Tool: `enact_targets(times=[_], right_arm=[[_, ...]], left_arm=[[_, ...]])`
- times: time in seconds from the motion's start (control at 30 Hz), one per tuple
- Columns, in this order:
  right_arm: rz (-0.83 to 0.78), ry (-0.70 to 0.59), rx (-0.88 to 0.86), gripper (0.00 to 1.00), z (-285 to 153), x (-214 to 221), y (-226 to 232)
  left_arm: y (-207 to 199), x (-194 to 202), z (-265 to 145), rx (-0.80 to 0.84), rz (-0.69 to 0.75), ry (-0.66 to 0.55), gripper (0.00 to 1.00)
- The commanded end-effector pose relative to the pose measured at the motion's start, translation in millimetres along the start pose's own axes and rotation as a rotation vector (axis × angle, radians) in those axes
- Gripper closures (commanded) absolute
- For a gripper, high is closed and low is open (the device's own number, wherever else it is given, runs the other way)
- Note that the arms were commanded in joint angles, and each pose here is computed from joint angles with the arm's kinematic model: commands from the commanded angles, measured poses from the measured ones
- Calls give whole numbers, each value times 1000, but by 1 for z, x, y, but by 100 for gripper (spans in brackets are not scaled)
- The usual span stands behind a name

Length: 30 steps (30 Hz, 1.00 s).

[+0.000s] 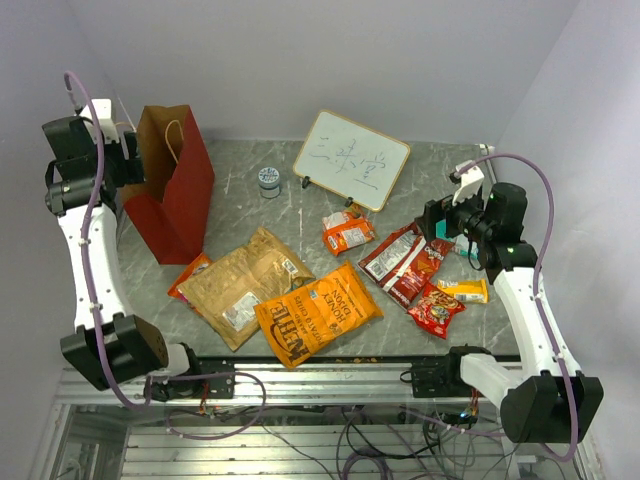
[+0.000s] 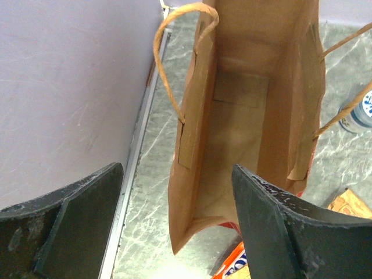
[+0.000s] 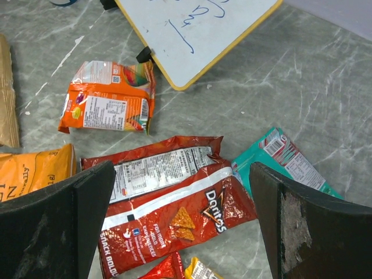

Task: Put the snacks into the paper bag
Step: Adjust the paper bag at the center of the board.

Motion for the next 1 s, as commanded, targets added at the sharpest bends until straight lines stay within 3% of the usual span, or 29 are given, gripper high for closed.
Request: enact_targets(times=[0.0, 0.27, 0.6, 0.8, 0.97], right_arm=[[-15, -9, -32, 0, 2, -5, 4], [-12, -1, -52, 0, 4, -1, 8], [-15, 5, -61, 0, 6, 1, 10], [-18, 6, -61, 0, 6, 2, 10], [-18, 9, -64, 0, 7, 3, 11]], left_arm=[[-5, -7, 10, 91, 61, -21, 15], [4, -4, 50, 87, 62, -30, 23], [-1, 3, 88, 163, 85, -23, 40], [-9, 7, 100, 249, 157, 17, 68], [-18, 19, 99, 341, 212, 97, 78]])
Point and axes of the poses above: each gripper's point midway between its finger pads, its own z axis out along the fingers, its own y axis along the line the jaws close on, x = y × z, the point moved 2 cm from there along -z, back along the fingers, and after that the axes turned 7 degrees about -z, right-handed, at the moved point
